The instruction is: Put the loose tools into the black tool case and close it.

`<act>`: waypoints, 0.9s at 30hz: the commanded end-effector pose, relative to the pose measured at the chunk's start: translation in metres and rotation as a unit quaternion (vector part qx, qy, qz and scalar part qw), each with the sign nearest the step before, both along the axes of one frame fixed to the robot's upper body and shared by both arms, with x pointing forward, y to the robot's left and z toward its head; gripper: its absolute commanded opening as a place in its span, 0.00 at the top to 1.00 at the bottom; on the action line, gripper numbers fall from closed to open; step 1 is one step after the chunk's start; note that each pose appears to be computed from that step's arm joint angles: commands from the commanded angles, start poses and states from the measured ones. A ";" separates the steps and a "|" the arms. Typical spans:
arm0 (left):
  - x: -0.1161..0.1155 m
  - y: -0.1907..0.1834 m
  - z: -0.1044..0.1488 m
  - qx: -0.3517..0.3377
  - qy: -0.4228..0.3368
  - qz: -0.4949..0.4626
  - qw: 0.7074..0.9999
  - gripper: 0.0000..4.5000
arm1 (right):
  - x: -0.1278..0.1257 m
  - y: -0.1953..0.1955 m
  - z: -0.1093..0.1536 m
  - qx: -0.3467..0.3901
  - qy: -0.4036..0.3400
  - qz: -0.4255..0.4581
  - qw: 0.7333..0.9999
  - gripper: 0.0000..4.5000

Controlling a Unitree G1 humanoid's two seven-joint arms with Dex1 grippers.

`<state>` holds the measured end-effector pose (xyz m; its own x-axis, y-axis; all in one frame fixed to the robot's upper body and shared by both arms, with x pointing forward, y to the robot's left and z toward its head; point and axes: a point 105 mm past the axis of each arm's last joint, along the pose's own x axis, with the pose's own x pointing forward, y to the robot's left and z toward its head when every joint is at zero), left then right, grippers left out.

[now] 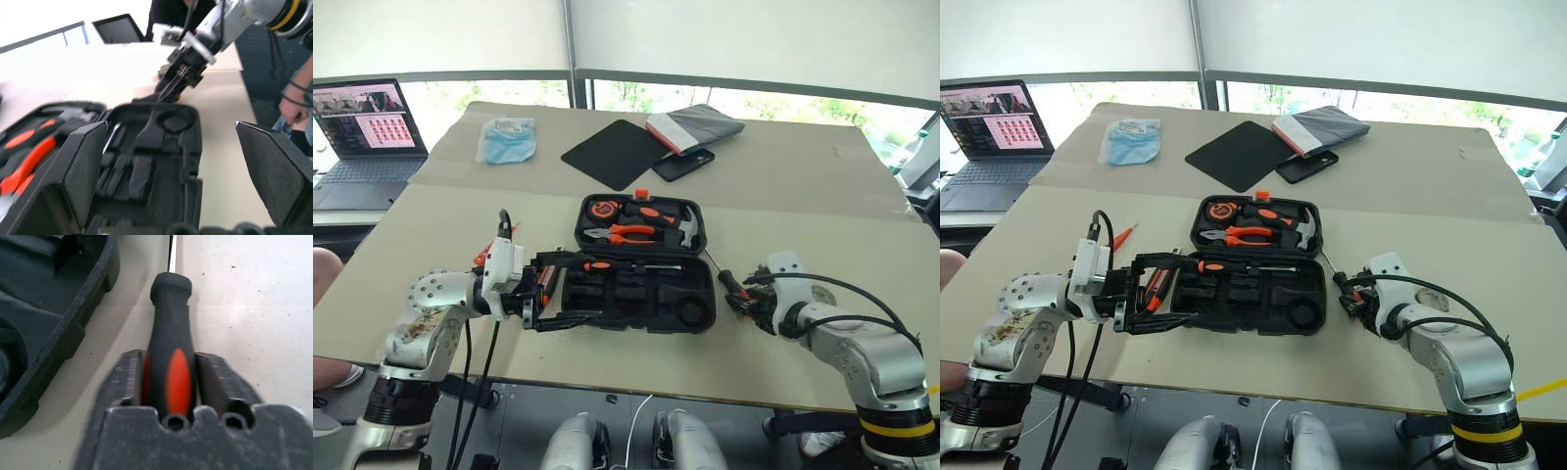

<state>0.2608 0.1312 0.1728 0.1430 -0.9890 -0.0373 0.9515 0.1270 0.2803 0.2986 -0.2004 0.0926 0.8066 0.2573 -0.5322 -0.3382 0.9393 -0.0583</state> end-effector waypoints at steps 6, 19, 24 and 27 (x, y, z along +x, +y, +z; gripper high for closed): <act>0.000 0.001 0.016 -0.043 0.004 0.005 0.999 0.00 | -0.003 -0.012 0.043 0.018 -0.119 -0.050 0.992 0.76; 0.013 0.071 -0.015 0.004 0.041 0.166 0.985 0.00 | 0.019 0.096 0.071 -0.133 -0.155 0.459 0.865 0.76; 0.009 0.073 -0.017 0.002 0.033 0.184 0.982 0.00 | 0.035 0.107 0.065 -0.168 -0.139 0.500 0.838 0.76; 0.006 0.070 -0.018 -0.001 0.027 0.190 0.981 0.00 | 0.042 0.103 0.052 -0.208 -0.113 0.524 0.818 0.76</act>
<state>0.2687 0.2029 0.1438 0.4935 -0.8660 -0.0806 0.8624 0.4753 0.1741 0.3382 -0.0941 0.1401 0.3466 0.7143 -0.6080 -0.8986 0.0670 -0.4336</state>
